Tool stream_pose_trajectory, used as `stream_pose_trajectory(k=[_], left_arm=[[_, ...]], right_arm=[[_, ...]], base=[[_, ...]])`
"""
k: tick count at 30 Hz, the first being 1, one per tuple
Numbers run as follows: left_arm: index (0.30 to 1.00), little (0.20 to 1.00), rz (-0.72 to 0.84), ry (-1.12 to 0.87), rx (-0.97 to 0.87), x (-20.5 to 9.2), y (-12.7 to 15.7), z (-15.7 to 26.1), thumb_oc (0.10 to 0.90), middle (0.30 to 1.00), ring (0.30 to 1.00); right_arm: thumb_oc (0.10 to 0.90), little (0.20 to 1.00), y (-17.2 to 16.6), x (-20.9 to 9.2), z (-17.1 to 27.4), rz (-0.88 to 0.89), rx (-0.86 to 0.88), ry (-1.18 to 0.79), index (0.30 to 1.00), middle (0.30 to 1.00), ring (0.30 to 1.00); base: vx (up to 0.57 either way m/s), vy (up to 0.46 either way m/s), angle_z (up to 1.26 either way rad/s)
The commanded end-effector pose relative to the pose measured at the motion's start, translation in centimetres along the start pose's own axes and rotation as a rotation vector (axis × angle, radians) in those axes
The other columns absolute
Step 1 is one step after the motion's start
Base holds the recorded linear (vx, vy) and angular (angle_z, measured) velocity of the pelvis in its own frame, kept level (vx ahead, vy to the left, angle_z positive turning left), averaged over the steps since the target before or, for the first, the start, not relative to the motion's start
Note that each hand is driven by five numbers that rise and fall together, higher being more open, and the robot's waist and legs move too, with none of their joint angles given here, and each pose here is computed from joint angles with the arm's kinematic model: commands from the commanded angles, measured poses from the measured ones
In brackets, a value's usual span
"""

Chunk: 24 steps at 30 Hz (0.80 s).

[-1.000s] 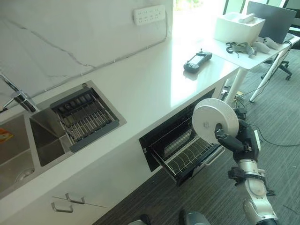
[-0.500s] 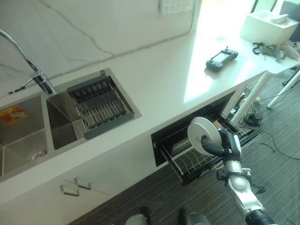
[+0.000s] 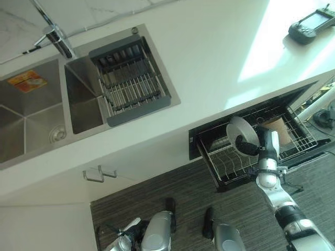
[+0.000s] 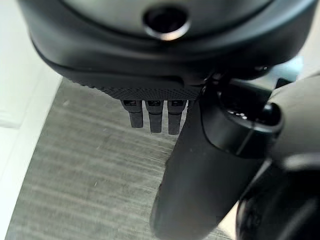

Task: Place the dishes in the dishwasher.

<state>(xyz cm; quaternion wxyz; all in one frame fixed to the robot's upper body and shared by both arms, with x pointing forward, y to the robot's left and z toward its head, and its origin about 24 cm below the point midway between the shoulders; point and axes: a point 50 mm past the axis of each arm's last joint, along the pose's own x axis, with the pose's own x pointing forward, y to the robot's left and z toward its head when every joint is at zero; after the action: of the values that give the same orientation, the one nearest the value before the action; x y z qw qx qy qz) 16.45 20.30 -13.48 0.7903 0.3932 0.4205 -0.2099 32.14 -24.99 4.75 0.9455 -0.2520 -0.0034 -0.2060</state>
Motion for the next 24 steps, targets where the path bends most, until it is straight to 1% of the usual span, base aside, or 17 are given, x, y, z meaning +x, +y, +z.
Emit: stream_pose_trajectory(k=[1, 3, 8, 14, 18, 20, 24], left_arm=[[0.9, 0.9, 0.058, -0.083, 0.006, 0.0, 0.3, 1.2, 0.8, 0.9, 0.9], [0.9, 0.9, 0.083, -0.113, 0.023, 0.1, 0.6, 1.7, 0.8, 0.9, 0.9], [0.9, 0.9, 0.117, -0.159, 0.031, 0.3, 1.1, 2.6, 0.8, 0.9, 0.9], [0.9, 0.9, 0.137, -0.226, 0.026, 0.2, 1.4, 3.7, 0.8, 0.9, 0.9], [0.9, 0.9, 0.16, -0.302, 0.023, 0.2, 1.4, 5.4, 0.8, 0.9, 0.9], [0.9, 0.9, 0.165, -0.319, 0.023, 0.2, 1.5, 5.9, 0.8, 0.9, 0.9], [0.9, 0.9, 0.186, -0.379, 0.006, 0.1, 1.8, 6.9, 0.8, 0.9, 0.9]], right_arm=[[0.4, 0.3, -2.1, 2.1, 4.8, -0.159, -0.074, -0.245, 0.3, 0.3, 0.3], [0.4, 0.3, -2.5, 2.7, 5.8, -0.256, -0.165, -0.304, 0.3, 0.3, 0.3], [0.4, 0.3, -3.2, 3.6, 7.6, -0.404, -0.306, -0.394, 0.3, 0.3, 0.3], [0.4, 0.3, -2.9, 3.7, 8.5, -0.512, -0.421, -0.472, 0.3, 0.3, 0.3], [0.4, 0.3, -2.6, 3.5, 8.9, -0.636, -0.586, -0.562, 0.3, 0.3, 0.3], [0.4, 0.3, -2.5, 3.4, 8.8, -0.664, -0.614, -0.568, 0.3, 0.3, 0.3], [0.4, 0.3, -2.8, 3.7, 8.1, -0.683, -0.652, -0.505, 0.3, 0.3, 0.3]], base=[[-0.02, 0.014, 0.16], [-0.05, 0.02, 0.16], [-0.05, 0.028, 0.06], [-0.02, 0.015, 0.01], [-0.06, 0.028, 0.0], [-0.04, 0.013, 0.01], [-0.02, 0.004, 0.0]])
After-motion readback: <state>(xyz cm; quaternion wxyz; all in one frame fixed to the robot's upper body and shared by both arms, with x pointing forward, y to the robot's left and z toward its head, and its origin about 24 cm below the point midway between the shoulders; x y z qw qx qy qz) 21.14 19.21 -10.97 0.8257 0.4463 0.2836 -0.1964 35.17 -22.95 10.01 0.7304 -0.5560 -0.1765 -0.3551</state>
